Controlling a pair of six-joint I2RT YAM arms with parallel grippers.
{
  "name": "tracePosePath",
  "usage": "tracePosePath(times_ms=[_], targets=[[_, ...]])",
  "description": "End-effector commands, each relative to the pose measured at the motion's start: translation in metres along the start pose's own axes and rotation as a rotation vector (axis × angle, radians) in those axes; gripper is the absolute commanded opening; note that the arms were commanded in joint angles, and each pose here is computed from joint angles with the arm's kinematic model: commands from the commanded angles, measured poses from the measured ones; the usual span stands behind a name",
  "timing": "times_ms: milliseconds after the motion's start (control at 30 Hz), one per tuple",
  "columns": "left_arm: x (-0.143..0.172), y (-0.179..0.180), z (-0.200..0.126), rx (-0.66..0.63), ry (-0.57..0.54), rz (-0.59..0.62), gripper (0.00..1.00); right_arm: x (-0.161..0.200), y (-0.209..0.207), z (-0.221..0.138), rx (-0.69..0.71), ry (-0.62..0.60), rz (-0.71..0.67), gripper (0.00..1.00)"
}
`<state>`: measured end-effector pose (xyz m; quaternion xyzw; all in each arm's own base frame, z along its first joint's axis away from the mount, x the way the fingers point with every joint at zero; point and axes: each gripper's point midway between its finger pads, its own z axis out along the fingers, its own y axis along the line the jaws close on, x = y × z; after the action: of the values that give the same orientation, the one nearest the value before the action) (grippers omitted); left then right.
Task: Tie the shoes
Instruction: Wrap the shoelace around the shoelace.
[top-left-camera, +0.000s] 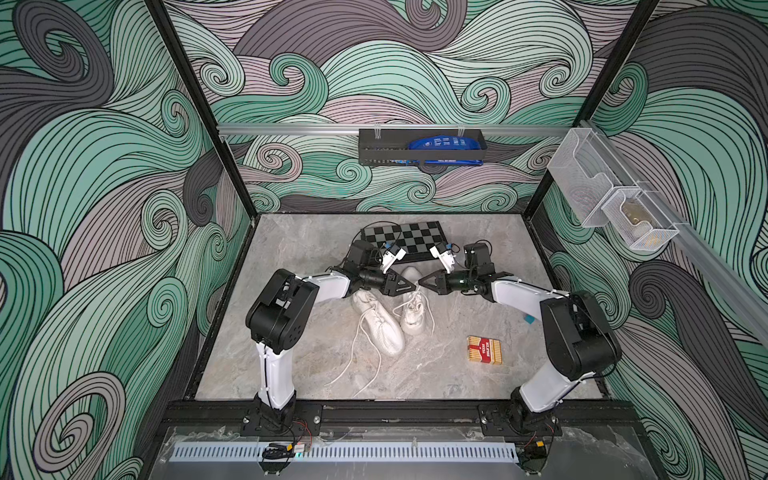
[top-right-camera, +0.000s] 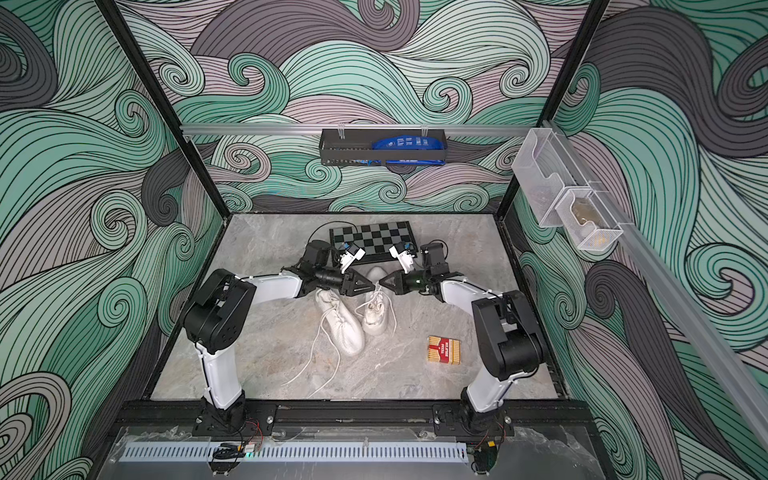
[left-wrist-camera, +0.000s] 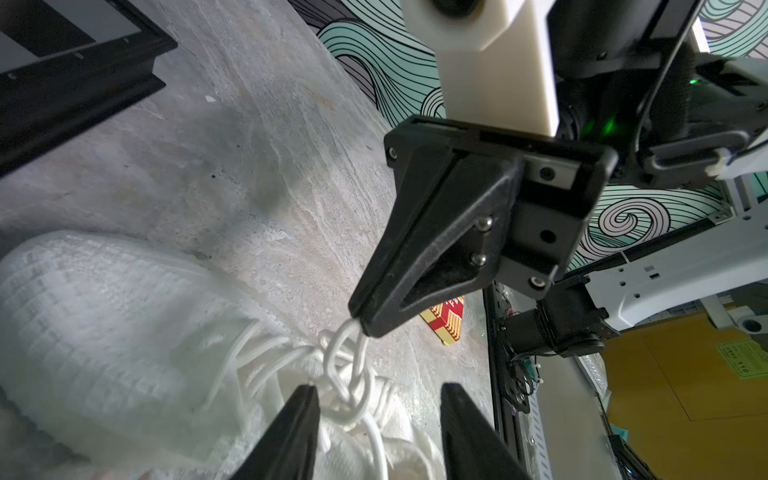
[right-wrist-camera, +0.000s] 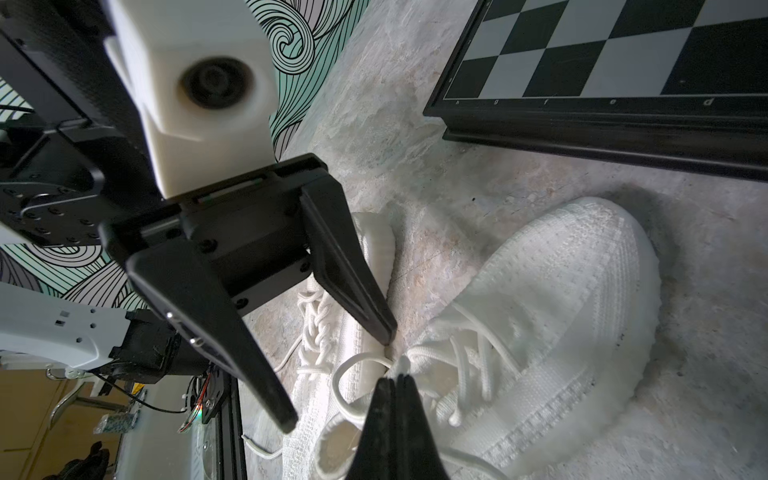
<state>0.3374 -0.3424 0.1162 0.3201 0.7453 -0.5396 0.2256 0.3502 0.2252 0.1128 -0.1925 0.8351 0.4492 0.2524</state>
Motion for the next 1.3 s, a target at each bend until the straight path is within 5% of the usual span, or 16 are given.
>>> tracePosePath(times_ms=[0, 500, 767, 867, 967, 1267], targets=[[-0.009, -0.003, 0.002, 0.047, -0.014, 0.042, 0.49, -0.009, 0.007, 0.002, -0.042, -0.008, -0.033, 0.0], [-0.011, 0.014, 0.018, 0.069, -0.018, 0.008, 0.43, -0.006, 0.015, 0.002, -0.092, 0.007, -0.032, 0.0], [-0.015, 0.004, 0.011, 0.086, -0.051, 0.019, 0.01, -0.003, 0.011, 0.001, -0.071, 0.005, -0.04, 0.0], [-0.011, 0.006, 0.008, 0.069, -0.052, 0.013, 0.0, 0.001, 0.008, -0.001, -0.046, 0.001, -0.062, 0.35], [-0.009, 0.006, 0.007, 0.065, -0.051, 0.006, 0.0, 0.01, 0.006, -0.002, -0.044, 0.002, -0.086, 0.6], [-0.012, 0.005, 0.003, 0.045, -0.069, 0.015, 0.0, 0.033, -0.003, 0.007, -0.086, 0.009, -0.081, 0.68]])
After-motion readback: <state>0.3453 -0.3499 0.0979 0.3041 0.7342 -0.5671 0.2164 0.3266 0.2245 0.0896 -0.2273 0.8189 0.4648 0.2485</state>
